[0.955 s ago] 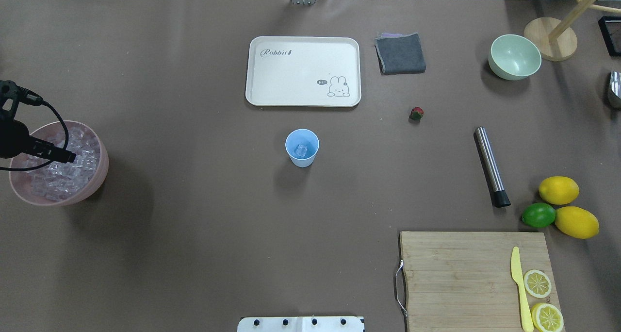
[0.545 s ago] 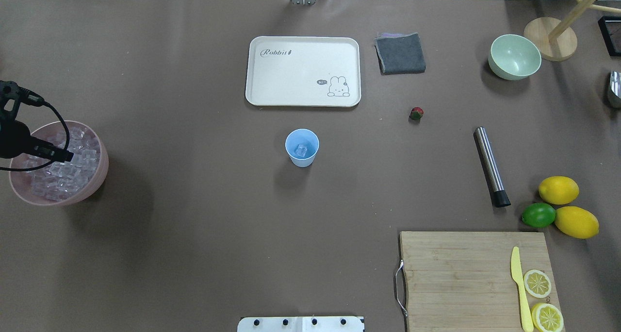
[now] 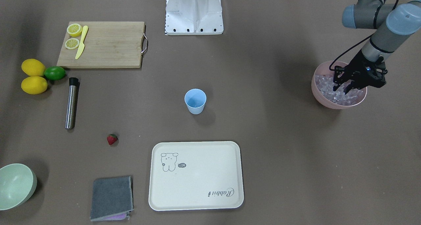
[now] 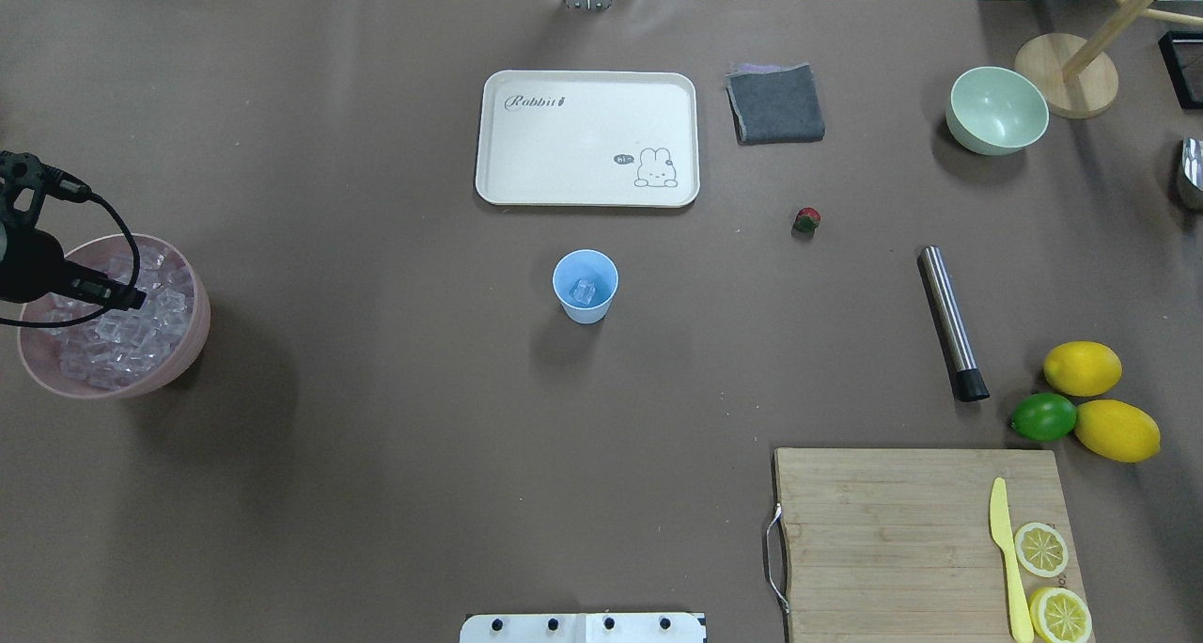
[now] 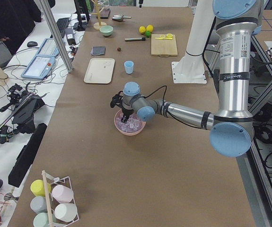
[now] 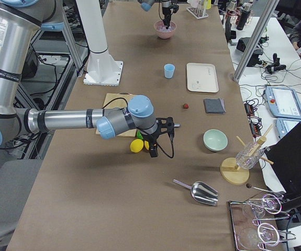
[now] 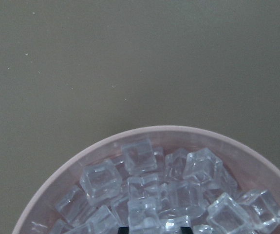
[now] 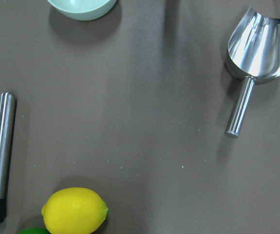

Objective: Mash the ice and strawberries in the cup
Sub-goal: 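Move the left gripper back into the ice bowl and grasp another cube, then lift the ice cube with the left gripper and carry it over the cup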

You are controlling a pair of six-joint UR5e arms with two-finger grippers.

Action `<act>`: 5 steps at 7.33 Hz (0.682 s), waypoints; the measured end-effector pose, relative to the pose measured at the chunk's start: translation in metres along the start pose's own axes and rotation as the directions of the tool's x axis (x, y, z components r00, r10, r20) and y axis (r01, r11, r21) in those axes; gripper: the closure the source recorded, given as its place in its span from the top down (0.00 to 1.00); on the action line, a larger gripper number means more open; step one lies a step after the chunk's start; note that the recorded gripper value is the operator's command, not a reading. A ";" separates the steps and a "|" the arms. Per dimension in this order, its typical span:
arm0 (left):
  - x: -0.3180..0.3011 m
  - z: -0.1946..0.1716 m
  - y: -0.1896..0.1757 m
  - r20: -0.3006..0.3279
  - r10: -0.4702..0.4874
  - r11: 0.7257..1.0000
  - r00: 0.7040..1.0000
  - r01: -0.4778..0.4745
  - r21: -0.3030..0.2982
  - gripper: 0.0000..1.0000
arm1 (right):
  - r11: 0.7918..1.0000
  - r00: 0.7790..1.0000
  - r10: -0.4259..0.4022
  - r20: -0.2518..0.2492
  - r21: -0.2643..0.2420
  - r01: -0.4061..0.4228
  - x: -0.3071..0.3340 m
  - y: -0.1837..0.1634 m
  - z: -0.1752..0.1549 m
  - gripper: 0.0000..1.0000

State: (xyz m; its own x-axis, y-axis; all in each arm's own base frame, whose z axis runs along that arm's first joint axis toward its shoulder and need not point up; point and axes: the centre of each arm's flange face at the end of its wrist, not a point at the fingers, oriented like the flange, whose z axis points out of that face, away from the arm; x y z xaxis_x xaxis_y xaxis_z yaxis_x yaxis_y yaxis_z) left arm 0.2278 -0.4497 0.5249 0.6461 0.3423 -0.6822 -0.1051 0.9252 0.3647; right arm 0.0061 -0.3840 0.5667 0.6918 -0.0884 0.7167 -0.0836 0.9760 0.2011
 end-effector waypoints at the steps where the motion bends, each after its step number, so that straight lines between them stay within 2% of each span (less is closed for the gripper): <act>1: 0.000 0.000 0.000 0.001 0.000 1.000 1.000 0.000 0.000 0.30 | 1.000 1.000 0.000 0.000 0.000 0.000 0.000 0.000 0.000 1.00; 3: -0.001 0.000 -0.001 0.003 -0.001 1.000 1.000 0.001 0.001 0.03 | 1.000 1.000 0.000 0.000 0.000 0.000 0.000 0.000 0.000 1.00; 5: -0.003 -0.003 -0.002 0.004 -0.003 1.000 1.000 0.003 0.006 0.00 | 1.000 1.000 -0.001 0.000 0.001 0.001 0.000 0.000 0.000 1.00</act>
State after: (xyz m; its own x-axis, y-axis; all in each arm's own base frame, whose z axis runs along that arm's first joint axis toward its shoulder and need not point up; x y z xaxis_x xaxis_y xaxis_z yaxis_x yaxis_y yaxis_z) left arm 0.2242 -0.4520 0.5246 0.6495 0.3388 -0.6807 -0.0988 0.9253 0.3663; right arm 0.0061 -0.3844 0.5662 0.6917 -0.0892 0.7167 -0.0838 0.9757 0.2022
